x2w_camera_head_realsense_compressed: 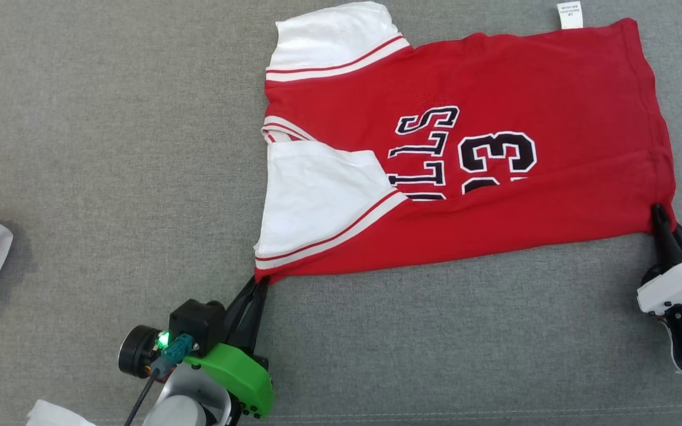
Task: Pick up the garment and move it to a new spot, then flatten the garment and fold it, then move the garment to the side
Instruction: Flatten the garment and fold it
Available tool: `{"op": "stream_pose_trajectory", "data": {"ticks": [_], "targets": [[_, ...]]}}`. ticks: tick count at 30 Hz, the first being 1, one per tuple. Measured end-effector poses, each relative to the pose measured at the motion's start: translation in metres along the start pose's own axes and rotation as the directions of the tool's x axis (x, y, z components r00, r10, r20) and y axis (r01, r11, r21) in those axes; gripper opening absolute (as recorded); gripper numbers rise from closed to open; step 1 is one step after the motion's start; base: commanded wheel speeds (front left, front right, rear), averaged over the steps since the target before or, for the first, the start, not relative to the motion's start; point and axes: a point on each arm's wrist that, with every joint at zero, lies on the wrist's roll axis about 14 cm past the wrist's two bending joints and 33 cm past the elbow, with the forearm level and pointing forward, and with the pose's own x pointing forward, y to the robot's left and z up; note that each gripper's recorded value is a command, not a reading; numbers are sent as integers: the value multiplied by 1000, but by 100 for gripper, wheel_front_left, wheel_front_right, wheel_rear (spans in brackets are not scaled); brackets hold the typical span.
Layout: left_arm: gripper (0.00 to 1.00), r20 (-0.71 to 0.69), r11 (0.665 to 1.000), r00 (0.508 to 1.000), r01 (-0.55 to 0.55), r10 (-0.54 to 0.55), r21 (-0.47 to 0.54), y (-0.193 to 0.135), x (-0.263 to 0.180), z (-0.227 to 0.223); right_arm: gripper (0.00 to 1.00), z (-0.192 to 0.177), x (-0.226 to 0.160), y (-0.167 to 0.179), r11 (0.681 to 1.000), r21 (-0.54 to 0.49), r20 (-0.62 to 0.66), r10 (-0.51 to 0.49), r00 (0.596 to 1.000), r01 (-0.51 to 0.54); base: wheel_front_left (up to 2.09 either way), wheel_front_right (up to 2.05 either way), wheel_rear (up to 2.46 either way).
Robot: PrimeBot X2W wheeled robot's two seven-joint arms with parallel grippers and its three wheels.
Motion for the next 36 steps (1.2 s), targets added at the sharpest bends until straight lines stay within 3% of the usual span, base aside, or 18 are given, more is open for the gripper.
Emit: {"op": "stream_pose_trajectory", "data": {"ticks": [13, 20, 21, 22, 23, 24, 25, 31, 36], "targets": [[0, -71, 1000, 997, -9, 7, -26, -14, -51, -14, 0, -11, -63, -22, 996, -82, -76, 32, 997, -38, 0, 0, 0], [0, -101, 999, 995, -4, -2, -50, -22, -65, -14, 0, -18, -78, -27, 993, -109, -122, 29, 992, -42, 0, 0, 0], [8, -106, 999, 994, -3, -2, -51, -22, -66, -14, 9, -18, -79, -27, 993, -114, -125, 29, 992, -43, 0, 0, 0], [34, -112, 999, 994, -4, -2, -53, -23, -66, -15, 57, -20, -80, -27, 992, -116, -132, 27, 991, -43, 0, 0, 0], [49, -116, 999, 993, -5, -1, -53, -24, -66, -15, 100, -21, -81, -27, 992, -117, -134, 26, 991, -41, 0, 0, 0], [85, -120, 999, 993, -4, -3, -53, -25, -67, -15, 100, -23, -82, -27, 992, -116, -145, 24, 989, -41, 0, 0, 0], [100, -126, 998, 992, -5, -2, -55, -25, -67, -15, 100, -24, -83, -27, 993, -110, -148, 21, 989, -38, 0, 0, 0], [100, -152, 999, 987, 38, -44, -39, -38, -72, -12, 100, 3, -85, -28, 988, -145, -74, 35, 997, -46, 0, 0, 0], [100, -23, 995, 996, 83, -82, 53, -46, -66, 41, 100, 29, -86, -6, 975, -199, 23, 103, 994, -96, 0, 0, 0]]}}
